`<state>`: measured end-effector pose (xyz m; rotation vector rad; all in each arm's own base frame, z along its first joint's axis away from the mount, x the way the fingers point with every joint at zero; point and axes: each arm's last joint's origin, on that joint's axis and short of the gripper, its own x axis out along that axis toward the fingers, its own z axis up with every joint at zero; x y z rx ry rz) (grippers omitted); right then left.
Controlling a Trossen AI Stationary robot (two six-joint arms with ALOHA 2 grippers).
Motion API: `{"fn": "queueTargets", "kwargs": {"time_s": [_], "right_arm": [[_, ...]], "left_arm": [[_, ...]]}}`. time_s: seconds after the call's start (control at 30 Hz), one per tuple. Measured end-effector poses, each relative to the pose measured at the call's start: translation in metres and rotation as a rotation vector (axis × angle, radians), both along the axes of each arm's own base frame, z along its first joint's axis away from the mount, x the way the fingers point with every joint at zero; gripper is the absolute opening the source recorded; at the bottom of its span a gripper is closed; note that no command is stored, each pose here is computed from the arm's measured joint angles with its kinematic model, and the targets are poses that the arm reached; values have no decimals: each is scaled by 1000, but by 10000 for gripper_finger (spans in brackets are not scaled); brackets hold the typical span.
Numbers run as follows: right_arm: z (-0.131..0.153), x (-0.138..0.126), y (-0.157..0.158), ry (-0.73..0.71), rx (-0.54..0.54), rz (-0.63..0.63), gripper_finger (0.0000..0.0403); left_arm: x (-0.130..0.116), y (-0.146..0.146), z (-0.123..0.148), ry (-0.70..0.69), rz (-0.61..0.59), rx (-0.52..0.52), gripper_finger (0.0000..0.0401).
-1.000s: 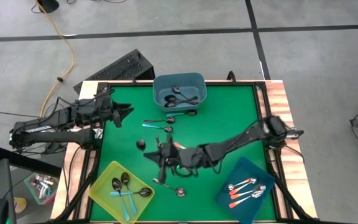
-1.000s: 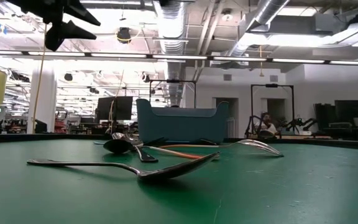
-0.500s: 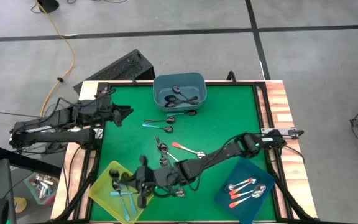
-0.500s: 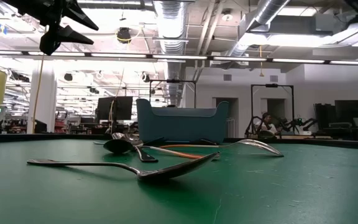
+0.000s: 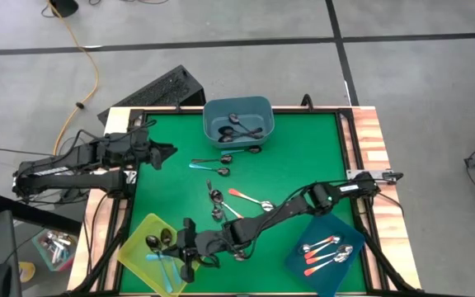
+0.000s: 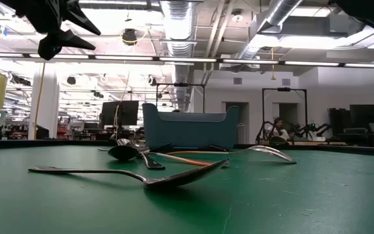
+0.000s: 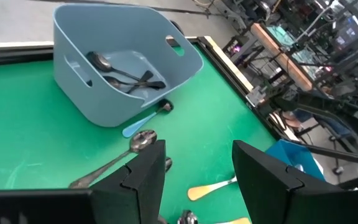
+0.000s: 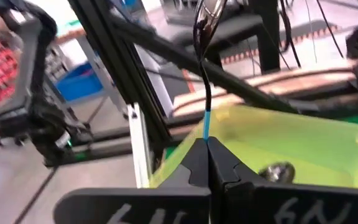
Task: Sort silverware by color (type)
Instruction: Put the light blue spoon into the yellow bin
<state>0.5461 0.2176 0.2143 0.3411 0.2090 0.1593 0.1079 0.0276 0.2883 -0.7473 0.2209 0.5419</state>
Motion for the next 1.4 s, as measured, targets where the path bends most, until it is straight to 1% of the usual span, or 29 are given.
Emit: {"fn": "queueTargets", "kwargs": {"time_s": [0.13,0.17,0.2,0.3,0.4,0.53,0.63,0.8,1.27,1.4], "right_arm": [[-11,-1,2,71,-1,3,0],[-17,-1,2,99,0,2,0],[-25,1,3,109,15,-2,0],[-37,1,4,159,46,-5,0],[-42,3,4,162,91,-19,0],[-49,4,4,170,101,-12,0],[-50,5,0,185,118,-24,0],[-53,4,-1,216,109,-27,4],[-53,4,-1,213,101,-26,8],[-52,4,-2,210,89,-21,22]], "left_arm": [[0,0,0,-2,3,-7,170],[0,0,0,-1,3,-7,170],[0,0,0,1,3,-7,170],[0,0,-1,5,3,-8,170],[-1,0,-1,11,4,-8,170],[-1,0,-2,24,0,2,170],[-1,0,-2,29,0,1,170],[-1,0,-3,34,-3,6,170],[-1,0,-3,33,-1,5,170],[-1,0,-3,33,-1,3,170]]}}
